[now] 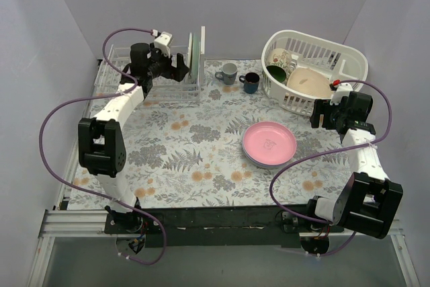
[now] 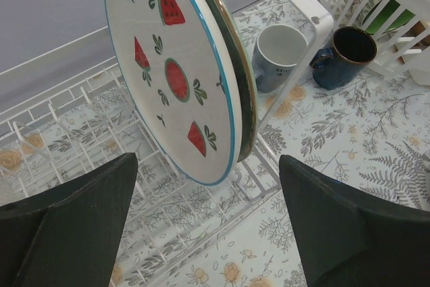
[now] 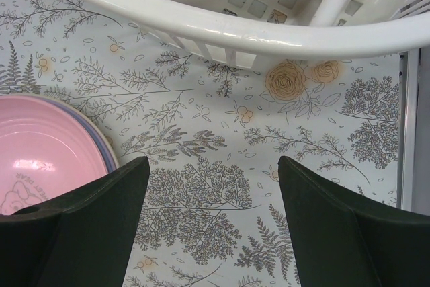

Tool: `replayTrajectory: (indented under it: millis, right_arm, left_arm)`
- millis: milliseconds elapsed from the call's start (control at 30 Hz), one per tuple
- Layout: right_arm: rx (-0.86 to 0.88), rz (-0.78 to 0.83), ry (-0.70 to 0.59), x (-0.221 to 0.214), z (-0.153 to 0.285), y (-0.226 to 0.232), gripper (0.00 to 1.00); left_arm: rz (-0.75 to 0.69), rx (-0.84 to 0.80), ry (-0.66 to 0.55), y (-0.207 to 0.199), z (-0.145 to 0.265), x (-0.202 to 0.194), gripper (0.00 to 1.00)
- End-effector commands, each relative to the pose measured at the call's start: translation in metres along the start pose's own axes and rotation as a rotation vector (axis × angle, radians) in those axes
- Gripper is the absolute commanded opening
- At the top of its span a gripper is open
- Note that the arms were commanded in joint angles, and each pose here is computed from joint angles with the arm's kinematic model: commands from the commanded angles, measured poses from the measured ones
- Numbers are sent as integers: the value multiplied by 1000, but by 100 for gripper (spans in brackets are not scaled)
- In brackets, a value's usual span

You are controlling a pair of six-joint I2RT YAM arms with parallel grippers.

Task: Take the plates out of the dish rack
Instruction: Unload the plate from the dish rack.

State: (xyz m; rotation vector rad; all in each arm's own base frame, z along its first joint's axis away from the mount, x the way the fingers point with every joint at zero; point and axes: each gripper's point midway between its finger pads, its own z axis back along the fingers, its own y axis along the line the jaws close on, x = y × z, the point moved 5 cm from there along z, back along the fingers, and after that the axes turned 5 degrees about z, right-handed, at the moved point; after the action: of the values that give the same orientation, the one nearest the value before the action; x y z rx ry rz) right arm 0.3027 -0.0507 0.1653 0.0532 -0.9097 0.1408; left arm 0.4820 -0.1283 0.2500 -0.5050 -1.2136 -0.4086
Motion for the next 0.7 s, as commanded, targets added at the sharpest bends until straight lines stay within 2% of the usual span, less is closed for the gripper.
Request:
replayTrajectory:
  millis: [0, 667]
  right_arm:
    - [-8, 7, -27, 8, 4, -3, 85]
    - [-12, 6, -29, 8, 5, -3, 85]
  left_arm:
    - [-47, 21, -63, 3, -4, 24, 85]
    - [-68, 44, -54, 10, -27, 20, 84]
